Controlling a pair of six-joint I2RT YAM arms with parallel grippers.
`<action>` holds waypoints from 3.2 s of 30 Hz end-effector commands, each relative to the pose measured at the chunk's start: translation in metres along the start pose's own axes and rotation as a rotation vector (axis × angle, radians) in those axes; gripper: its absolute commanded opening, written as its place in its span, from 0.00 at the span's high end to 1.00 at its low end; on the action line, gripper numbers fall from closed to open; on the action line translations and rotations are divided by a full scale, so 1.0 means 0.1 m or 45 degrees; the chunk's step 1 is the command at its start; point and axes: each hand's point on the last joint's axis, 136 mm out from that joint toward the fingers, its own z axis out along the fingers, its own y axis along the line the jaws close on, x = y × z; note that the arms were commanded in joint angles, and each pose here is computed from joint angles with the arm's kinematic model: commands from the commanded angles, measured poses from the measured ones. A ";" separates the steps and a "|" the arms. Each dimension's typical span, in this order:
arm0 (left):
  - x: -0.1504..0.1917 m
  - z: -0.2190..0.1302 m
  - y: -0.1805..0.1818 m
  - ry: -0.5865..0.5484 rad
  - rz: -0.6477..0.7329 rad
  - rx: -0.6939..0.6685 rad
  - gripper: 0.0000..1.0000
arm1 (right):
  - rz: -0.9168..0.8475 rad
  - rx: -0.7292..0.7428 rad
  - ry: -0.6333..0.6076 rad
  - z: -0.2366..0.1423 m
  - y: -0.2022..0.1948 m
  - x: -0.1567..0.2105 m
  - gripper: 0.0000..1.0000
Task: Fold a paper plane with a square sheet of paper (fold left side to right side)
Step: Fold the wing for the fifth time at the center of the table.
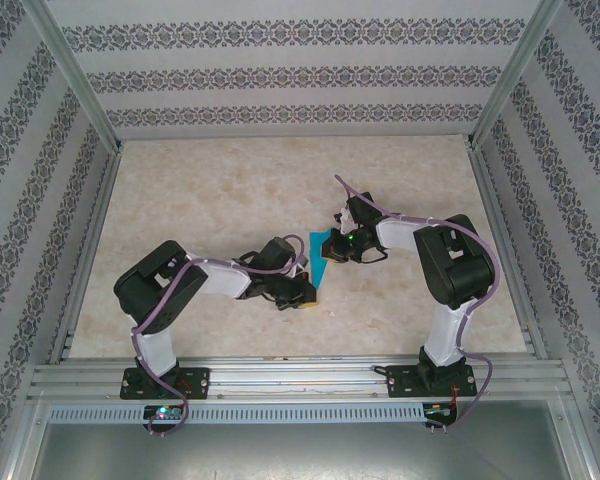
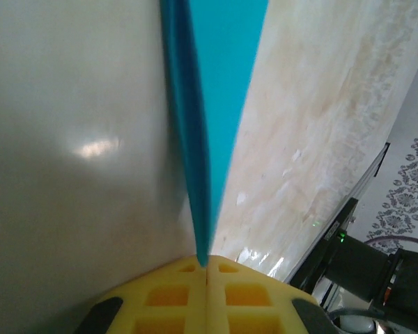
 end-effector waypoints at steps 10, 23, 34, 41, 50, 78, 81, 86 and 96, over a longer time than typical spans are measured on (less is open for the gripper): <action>-0.35 -0.43 -0.44 -0.052 0.101 0.011 1.00 | 0.125 0.294 0.149 0.18 -0.63 0.43 1.00; -0.66 -0.04 -0.19 -0.047 0.090 -0.069 1.00 | 0.114 0.281 0.148 0.18 -0.59 0.43 1.00; -0.52 0.03 0.38 -0.021 0.004 -0.288 1.00 | -0.016 0.107 0.001 -0.05 -0.06 0.11 1.00; -0.45 0.03 0.55 -0.023 -0.030 -0.349 1.00 | -0.097 0.021 -0.118 -0.32 0.18 0.00 1.00; -0.42 0.03 0.60 -0.021 -0.029 -0.384 1.00 | -0.117 -0.064 -0.103 -0.17 0.22 0.16 1.00; -0.29 -0.05 0.85 -0.007 -0.124 -0.509 1.00 | -0.138 0.064 -0.119 -0.01 -0.10 -0.16 1.00; -0.27 -0.04 0.87 0.000 -0.133 -0.514 1.00 | -0.133 0.068 -0.130 -0.03 -0.13 -0.23 1.00; -0.26 -0.03 0.88 0.007 -0.132 -0.516 1.00 | -0.114 0.073 -0.155 -0.09 -0.20 -0.37 1.00; -0.25 -0.01 0.91 0.013 -0.141 -0.517 1.00 | -0.062 0.071 -0.194 -0.17 -0.33 -0.62 1.00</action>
